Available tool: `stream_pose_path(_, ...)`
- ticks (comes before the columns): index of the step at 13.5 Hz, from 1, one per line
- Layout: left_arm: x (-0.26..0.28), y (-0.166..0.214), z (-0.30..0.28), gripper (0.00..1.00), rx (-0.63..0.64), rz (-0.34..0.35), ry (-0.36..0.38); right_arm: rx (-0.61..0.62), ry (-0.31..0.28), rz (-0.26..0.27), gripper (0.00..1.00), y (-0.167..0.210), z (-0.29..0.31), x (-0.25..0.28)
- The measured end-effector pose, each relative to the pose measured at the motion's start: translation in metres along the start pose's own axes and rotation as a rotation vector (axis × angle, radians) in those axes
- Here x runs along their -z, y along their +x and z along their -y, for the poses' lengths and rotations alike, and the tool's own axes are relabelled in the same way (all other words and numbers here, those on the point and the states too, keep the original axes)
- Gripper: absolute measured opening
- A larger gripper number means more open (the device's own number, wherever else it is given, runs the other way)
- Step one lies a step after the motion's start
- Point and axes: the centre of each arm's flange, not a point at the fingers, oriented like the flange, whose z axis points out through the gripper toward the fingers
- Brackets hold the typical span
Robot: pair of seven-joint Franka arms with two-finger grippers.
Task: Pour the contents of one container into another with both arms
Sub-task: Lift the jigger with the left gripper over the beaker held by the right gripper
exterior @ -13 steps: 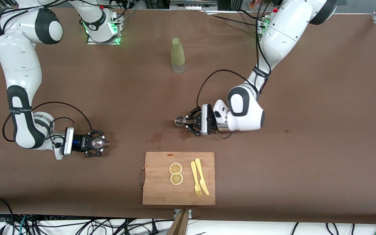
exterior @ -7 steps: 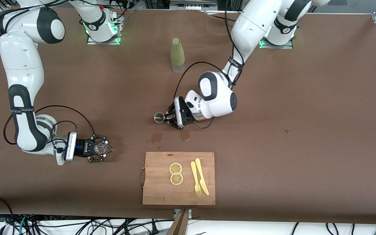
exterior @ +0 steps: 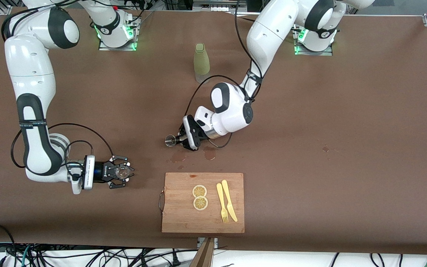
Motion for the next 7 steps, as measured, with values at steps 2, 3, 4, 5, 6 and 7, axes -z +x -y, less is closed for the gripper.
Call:
stream_pose_path(2, -0.005, 0.008, -0.005, 0.22, 0.018, -0.006, 0.017, -0.011, 0.036, 0.037, 0.21, 0.004, 0.002, -0.01)
stream_pose_path(3, -0.007, 0.01, -0.006, 0.22, 0.026, -0.008, 0.024, -0.013, 0.052, 0.05, 0.21, 0.006, 0.004, -0.015)
stream_pose_path(4, -0.009, 0.01, -0.006, 0.22, 0.032, -0.009, 0.028, -0.02, 0.066, 0.061, 0.21, 0.008, 0.005, -0.021)
stream_pose_path(5, -0.011, 0.009, -0.005, 0.22, 0.031, -0.008, 0.03, -0.028, 0.08, 0.077, 0.21, 0.009, 0.007, -0.025)
stream_pose_path(6, -0.013, 0.008, -0.006, 0.22, 0.03, -0.007, 0.031, -0.038, 0.095, 0.094, 0.21, 0.01, 0.008, -0.029)
stream_pose_path(7, -0.014, 0.008, -0.007, 0.22, 0.029, -0.006, 0.035, -0.049, 0.112, 0.116, 0.21, 0.012, 0.01, -0.035)
